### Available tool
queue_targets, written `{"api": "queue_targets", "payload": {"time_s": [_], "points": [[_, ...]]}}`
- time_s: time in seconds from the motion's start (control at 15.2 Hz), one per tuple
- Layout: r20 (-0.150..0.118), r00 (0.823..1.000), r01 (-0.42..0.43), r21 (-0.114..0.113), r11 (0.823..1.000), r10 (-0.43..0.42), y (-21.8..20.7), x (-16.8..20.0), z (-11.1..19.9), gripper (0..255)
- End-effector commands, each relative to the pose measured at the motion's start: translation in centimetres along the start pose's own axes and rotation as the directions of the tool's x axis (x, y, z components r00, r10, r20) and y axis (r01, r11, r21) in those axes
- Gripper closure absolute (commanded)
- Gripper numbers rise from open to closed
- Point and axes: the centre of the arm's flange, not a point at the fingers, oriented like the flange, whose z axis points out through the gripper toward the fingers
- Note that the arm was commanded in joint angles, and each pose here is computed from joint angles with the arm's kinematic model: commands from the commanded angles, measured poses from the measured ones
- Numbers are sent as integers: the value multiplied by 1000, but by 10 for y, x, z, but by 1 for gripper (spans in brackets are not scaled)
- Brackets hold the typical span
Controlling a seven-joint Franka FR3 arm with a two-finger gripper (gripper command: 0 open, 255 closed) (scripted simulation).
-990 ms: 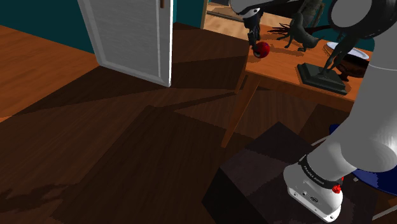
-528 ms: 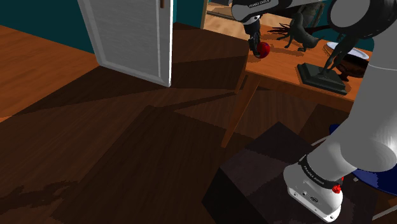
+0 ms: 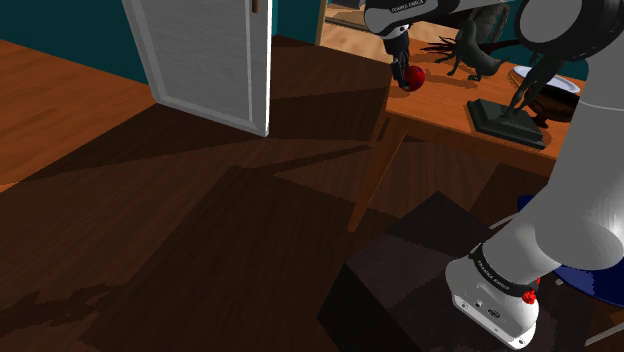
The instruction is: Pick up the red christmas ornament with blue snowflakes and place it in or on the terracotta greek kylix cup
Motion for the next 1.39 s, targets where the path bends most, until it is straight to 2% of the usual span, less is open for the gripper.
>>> {"api": "queue_targets", "payload": {"time_s": [0.0,0.46,1.32], "points": [[0,1000,0,0,1000,0,0,0,0,255],[0,1000,0,0,1000,0,0,0,0,255],[0,1000,0,0,1000,0,17,-35,-56,255]]}}
